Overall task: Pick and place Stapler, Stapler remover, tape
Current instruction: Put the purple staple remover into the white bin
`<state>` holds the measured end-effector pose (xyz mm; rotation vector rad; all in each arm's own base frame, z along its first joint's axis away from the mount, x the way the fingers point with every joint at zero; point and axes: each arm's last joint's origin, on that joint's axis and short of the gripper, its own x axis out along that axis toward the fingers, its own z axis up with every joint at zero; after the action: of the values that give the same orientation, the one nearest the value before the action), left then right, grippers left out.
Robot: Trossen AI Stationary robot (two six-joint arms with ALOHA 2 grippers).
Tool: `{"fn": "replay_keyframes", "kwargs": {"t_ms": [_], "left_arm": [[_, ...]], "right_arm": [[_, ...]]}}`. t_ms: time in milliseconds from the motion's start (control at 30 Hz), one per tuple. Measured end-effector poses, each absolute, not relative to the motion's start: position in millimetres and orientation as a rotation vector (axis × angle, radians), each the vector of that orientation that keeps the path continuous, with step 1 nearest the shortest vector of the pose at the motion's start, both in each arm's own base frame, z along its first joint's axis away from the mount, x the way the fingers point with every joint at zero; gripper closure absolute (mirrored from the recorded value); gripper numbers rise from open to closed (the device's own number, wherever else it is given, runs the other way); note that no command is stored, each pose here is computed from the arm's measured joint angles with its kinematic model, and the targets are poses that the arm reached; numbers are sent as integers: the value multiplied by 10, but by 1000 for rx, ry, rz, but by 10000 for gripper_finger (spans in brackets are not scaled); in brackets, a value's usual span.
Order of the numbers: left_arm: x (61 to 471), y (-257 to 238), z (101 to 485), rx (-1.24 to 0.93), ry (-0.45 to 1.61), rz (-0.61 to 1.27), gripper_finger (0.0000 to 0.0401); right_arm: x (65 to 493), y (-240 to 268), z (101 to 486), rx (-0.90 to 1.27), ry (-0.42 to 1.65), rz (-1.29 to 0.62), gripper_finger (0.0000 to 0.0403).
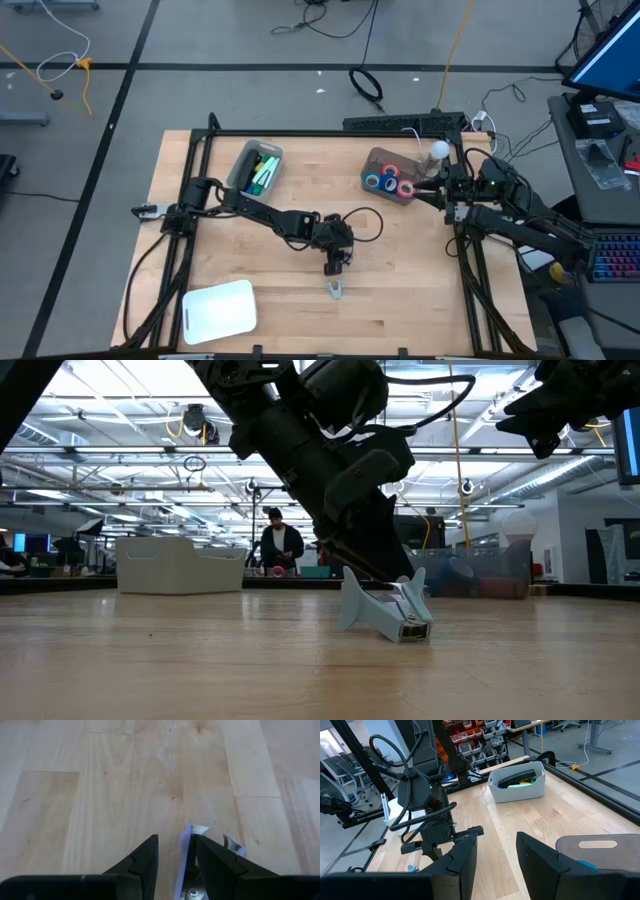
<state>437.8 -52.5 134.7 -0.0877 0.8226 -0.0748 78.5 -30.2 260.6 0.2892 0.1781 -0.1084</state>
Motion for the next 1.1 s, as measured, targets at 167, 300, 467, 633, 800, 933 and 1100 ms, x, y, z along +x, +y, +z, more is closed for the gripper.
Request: {"fn": "replay_keyframes", "kwargs": {"t_ms": [167,300,467,633,800,933,1100], "left_arm": [[4380,-516,1347,-72,819,-48,270],[4402,-520,1287,-81,813,-46,270],[4432,-531,1214,-108,803,-46,270],[4438,-519,1222,-112,795,-46,299],[4441,-523,1225,-143,794,-62,364],[4441,-525,1224,-145,794,-63,395],[4442,-522,1222,-144,792,-58,365]], "right_arm": [[785,-302,2607,289,178,-108,273],[785,-302,2608,289,177,-108,273],[785,-302,2606,308,178,-109,273],[785,-301,2605,314,180,-110,273],[784,-301,2603,315,182,-111,273],[784,-301,2603,315,182,-111,273],[784,-301,2603,319,182,-111,273]]}}
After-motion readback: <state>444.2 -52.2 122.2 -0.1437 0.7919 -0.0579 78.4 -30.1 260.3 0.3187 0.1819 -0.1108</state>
